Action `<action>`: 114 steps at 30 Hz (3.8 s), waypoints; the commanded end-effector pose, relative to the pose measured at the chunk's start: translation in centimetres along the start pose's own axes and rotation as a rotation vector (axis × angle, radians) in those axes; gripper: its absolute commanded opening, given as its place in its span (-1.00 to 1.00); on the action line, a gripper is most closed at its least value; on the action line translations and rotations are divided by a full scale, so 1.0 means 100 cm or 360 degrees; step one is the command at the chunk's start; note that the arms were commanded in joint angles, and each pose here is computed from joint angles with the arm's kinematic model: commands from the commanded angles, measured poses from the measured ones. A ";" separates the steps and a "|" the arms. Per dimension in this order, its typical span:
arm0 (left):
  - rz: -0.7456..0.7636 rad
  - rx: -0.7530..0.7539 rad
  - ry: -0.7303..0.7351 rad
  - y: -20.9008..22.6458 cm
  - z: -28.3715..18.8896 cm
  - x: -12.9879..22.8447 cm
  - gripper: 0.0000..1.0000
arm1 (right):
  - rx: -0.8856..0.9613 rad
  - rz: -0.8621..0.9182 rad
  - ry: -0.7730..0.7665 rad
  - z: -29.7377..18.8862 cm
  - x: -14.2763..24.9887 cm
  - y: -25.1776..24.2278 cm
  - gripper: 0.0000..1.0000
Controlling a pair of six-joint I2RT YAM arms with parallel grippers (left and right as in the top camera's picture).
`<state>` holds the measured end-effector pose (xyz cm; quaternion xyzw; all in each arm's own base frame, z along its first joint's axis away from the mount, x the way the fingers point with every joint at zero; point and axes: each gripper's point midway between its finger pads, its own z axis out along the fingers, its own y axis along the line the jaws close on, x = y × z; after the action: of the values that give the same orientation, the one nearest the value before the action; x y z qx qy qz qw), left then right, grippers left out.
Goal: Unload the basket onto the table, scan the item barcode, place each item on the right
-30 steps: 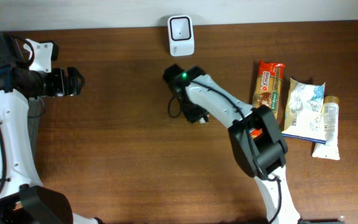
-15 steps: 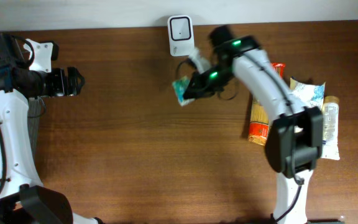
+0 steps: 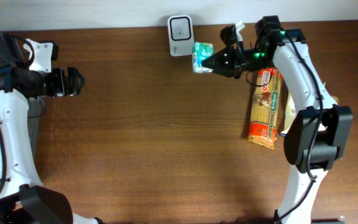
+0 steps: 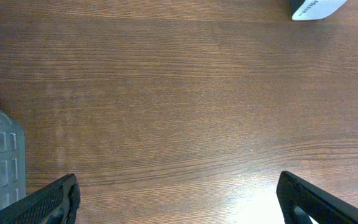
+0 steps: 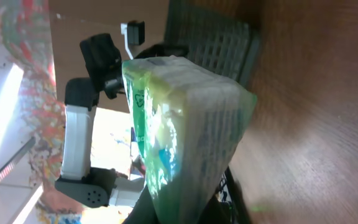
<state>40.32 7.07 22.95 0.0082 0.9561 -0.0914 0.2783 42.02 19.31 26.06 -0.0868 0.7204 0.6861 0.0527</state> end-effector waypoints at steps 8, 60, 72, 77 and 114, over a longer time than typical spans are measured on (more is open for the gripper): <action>0.0034 0.0013 -0.0017 -0.002 -0.003 -0.002 0.98 | -0.0047 0.0238 -0.0065 -0.018 -0.006 0.015 -0.92; 0.0034 0.0013 -0.0017 -0.002 -0.003 -0.002 0.98 | 0.1658 -0.0973 0.0277 0.060 -0.037 -0.030 -0.91; 0.0034 0.0013 -0.0017 -0.002 -0.003 -0.002 0.98 | 0.1962 0.0330 -0.0044 -0.177 0.033 -0.063 -0.92; 0.0034 0.0013 -0.0017 -0.002 -0.003 -0.002 0.98 | 0.2053 0.0605 0.0017 -0.207 0.100 -0.124 -0.92; 0.0033 0.0012 -0.0017 -0.002 -0.003 -0.002 0.98 | 0.1981 -0.1663 -0.1502 -0.163 0.127 0.106 0.97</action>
<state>40.32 7.07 22.95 0.0095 0.9561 -0.0909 0.2786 29.29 2.92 37.90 -0.0663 0.7773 0.0311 0.6249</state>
